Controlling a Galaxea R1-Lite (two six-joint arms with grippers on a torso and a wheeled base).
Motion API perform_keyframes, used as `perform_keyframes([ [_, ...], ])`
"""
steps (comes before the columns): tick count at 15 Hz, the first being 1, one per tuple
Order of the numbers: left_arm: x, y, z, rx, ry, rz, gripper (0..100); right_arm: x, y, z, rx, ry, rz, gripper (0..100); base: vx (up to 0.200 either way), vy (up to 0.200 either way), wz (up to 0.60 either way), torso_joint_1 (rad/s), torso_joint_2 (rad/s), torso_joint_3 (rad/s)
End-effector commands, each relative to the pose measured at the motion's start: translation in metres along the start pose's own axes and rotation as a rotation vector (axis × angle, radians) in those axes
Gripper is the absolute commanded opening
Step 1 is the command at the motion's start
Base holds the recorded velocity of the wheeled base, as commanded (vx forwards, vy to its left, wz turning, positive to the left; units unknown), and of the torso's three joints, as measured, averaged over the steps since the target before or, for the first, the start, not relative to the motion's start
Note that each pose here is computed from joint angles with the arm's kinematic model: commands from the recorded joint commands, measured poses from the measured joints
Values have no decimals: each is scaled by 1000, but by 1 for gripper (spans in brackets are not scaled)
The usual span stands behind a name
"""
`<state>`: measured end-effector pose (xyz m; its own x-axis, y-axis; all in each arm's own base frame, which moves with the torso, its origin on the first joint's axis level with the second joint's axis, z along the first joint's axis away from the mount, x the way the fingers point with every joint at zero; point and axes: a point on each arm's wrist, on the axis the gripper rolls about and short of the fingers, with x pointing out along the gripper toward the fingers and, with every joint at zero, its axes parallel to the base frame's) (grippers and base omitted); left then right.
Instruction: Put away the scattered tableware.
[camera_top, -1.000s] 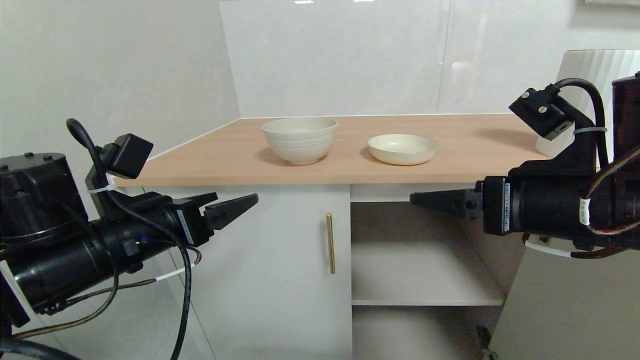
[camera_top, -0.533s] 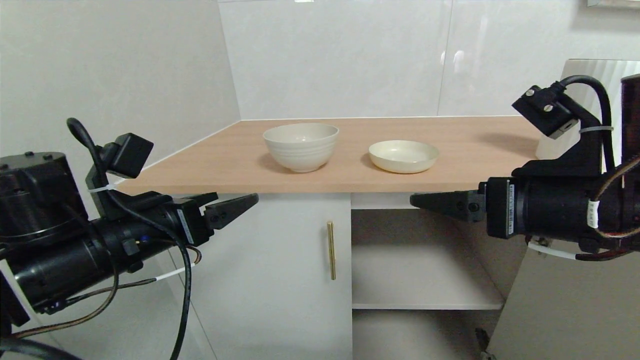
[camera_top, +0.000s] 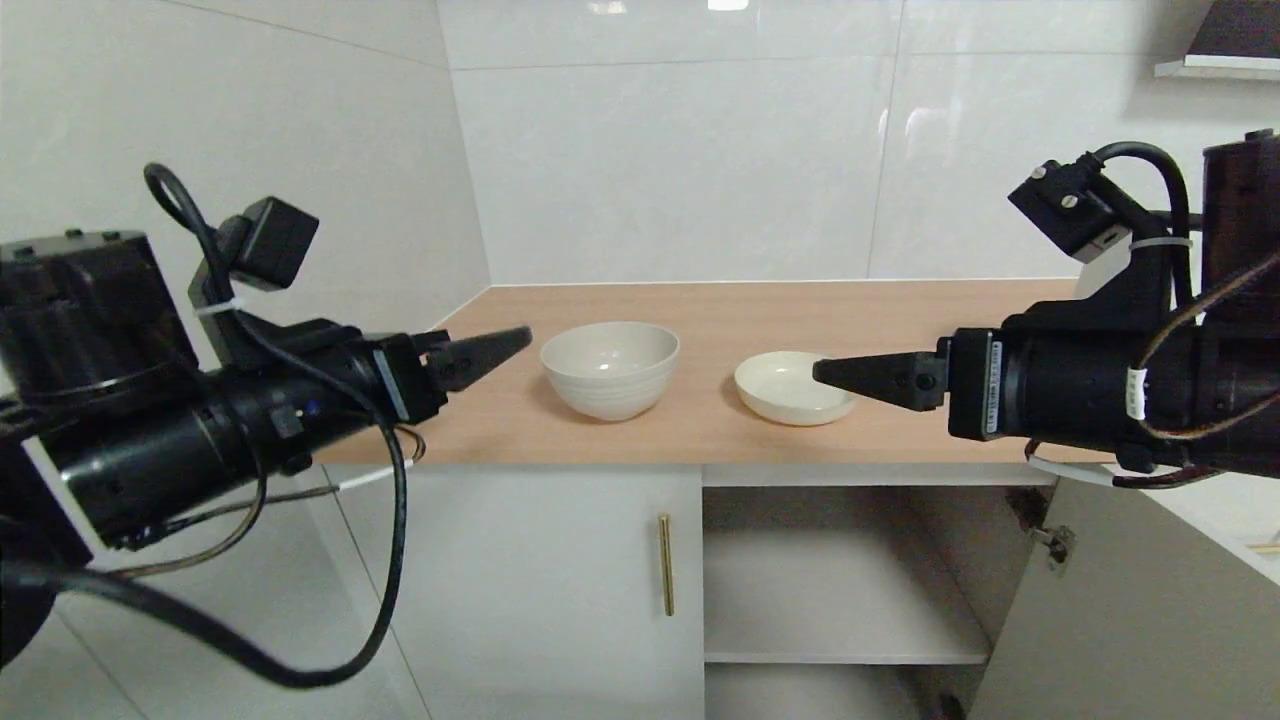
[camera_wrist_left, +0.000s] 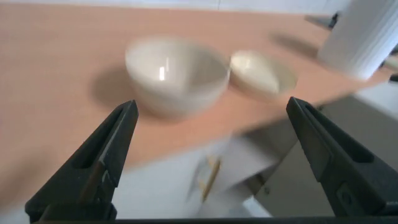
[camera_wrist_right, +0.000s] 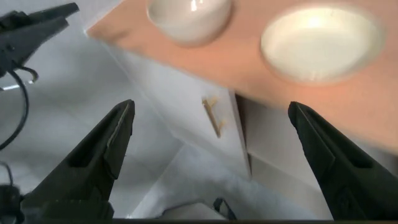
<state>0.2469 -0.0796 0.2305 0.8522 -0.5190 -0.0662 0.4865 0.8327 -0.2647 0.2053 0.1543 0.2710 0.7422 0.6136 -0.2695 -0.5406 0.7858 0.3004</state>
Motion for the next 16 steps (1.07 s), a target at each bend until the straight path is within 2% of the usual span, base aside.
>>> perform_keyframes([
  [1, 35, 6, 18, -24, 31, 23, 100, 23, -12, 3, 11, 2, -41, 100, 0, 0, 0, 119, -295, -168],
  [2, 35, 6, 18, -24, 31, 23, 100, 23, -12, 3, 11, 2, -41, 100, 0, 0, 0, 66, -159, -100],
  [3, 40, -4, 33, -107, 117, 27, 100, 40, -26, 4, 6, 5, -83, 100, 0, 0, 0, 41, -90, -61],
  [4, 38, -4, 29, -154, 182, 40, 100, 48, -30, 8, 8, 0, -105, 100, 0, 0, 0, 22, -51, -36],
  [6, 33, -9, 26, -175, 285, 68, 100, 60, -39, 22, 75, 24, -197, 100, 0, 0, 0, 0, 0, 0],
  [7, 29, -10, 29, -187, 309, 79, 100, 66, -40, 26, 121, 65, -257, 100, 0, 0, 0, 0, 0, 0],
  [8, 28, -11, 31, -198, 311, 81, 100, 69, -41, 27, 145, 81, -287, 100, 0, 0, 0, 0, 0, 0],
  [9, 32, -11, 35, -256, 289, 99, 100, 79, -46, 30, 179, 93, -348, 100, 0, 0, 0, 0, 0, 0],
  [10, 47, -10, 40, -357, 244, 164, 100, 96, -54, 26, 178, 88, -447, 100, 0, 0, 0, 0, 0, 0],
  [11, 62, -13, 39, -390, 222, 228, 100, 108, -63, 23, 171, 76, -536, 100, 0, 0, 0, 0, 0, 0],
  [12, 74, -12, 32, -377, 215, 299, 100, 115, -67, 21, 168, 71, -575, 100, 0, 0, 0, 0, 0, 0],
  [13, 82, -12, 26, -371, 221, 324, 100, 116, -68, 20, 168, 74, -576, 100, 0, 0, 0, 0, 0, 0],
  [15, 87, -13, 21, -368, 235, 327, 100, 117, -68, 19, 167, 75, -576, 100, 0, 0, 0, 0, 0, 0],
  [16, 107, -7, 2, -363, 278, 367, 100, 117, -69, 19, 174, 74, -580, 100, 0, 0, 0, 0, 0, 0],
])
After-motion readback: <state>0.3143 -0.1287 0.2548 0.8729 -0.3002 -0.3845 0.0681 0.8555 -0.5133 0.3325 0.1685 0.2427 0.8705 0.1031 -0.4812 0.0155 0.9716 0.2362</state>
